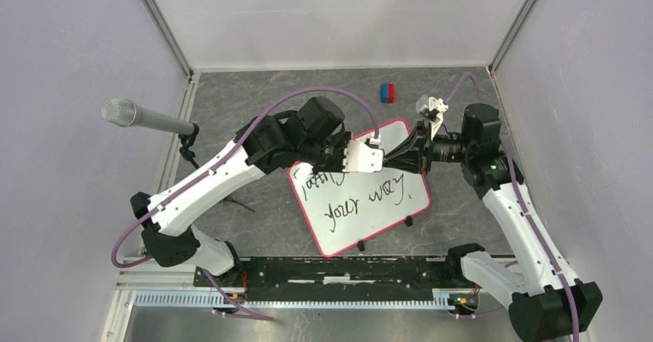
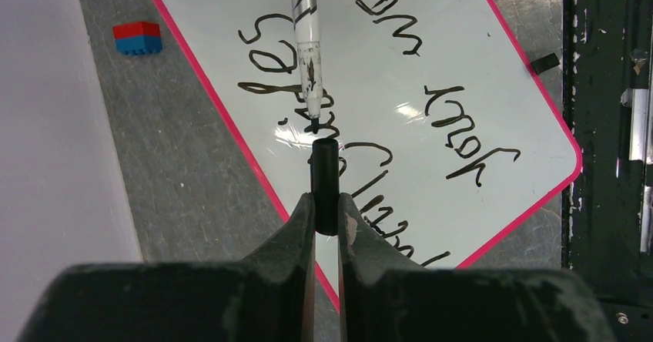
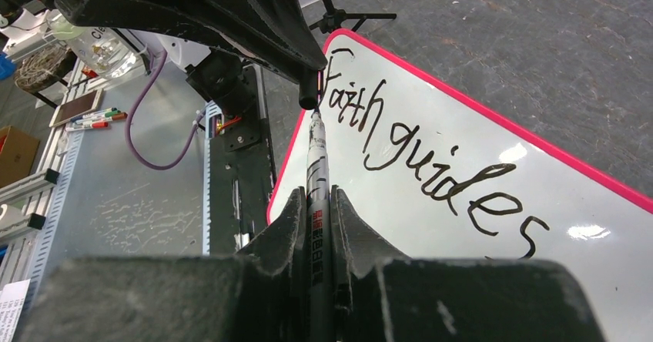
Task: Write a sentence on the whiteboard
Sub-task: Close the whiteboard marker at the center of the board, then place the whiteboard marker at the center of the board.
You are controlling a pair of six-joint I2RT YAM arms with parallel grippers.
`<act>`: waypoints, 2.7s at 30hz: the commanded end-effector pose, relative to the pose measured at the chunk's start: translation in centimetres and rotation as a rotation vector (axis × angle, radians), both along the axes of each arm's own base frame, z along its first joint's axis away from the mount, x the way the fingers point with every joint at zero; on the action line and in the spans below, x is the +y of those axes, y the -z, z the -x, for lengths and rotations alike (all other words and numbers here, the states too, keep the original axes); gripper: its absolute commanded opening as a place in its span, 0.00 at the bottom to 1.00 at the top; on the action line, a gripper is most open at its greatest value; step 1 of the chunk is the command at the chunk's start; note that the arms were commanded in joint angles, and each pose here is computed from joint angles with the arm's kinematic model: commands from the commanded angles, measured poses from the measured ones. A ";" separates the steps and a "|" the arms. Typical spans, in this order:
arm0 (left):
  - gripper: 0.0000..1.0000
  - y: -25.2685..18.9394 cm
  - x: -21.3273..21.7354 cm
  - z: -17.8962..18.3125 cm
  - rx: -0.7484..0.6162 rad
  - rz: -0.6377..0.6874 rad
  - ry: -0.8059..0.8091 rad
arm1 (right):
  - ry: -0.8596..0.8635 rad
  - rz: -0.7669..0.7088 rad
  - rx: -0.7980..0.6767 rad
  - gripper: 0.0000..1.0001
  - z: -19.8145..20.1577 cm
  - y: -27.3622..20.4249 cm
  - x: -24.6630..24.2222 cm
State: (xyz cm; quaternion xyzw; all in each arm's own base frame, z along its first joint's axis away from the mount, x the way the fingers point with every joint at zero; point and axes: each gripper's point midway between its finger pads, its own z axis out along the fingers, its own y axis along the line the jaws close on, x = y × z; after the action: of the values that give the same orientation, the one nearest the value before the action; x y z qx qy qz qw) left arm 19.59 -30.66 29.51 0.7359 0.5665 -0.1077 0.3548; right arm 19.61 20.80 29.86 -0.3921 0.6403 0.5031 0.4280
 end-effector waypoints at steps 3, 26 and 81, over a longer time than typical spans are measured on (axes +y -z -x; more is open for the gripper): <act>0.02 -0.4 -0.3 0.3 0.035 0.030 -0.034 | -0.009 -0.004 -0.061 0.00 0.0 -1.5 0.2; 0.02 -1.9 -2.9 1.0 0.105 0.100 -0.026 | -0.019 0.024 -0.046 0.00 -0.1 -0.6 1.3; 0.74 -9.6 4.8 -3.3 -0.031 0.392 -0.054 | -0.004 -0.214 -0.068 0.00 -1.2 -7.6 4.8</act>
State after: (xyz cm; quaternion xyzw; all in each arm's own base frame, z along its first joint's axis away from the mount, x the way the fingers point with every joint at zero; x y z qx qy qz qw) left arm 22.66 -25.63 38.89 0.5782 0.6139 -0.2400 0.4808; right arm 22.26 25.27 36.16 -0.3529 0.5877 0.5408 0.4874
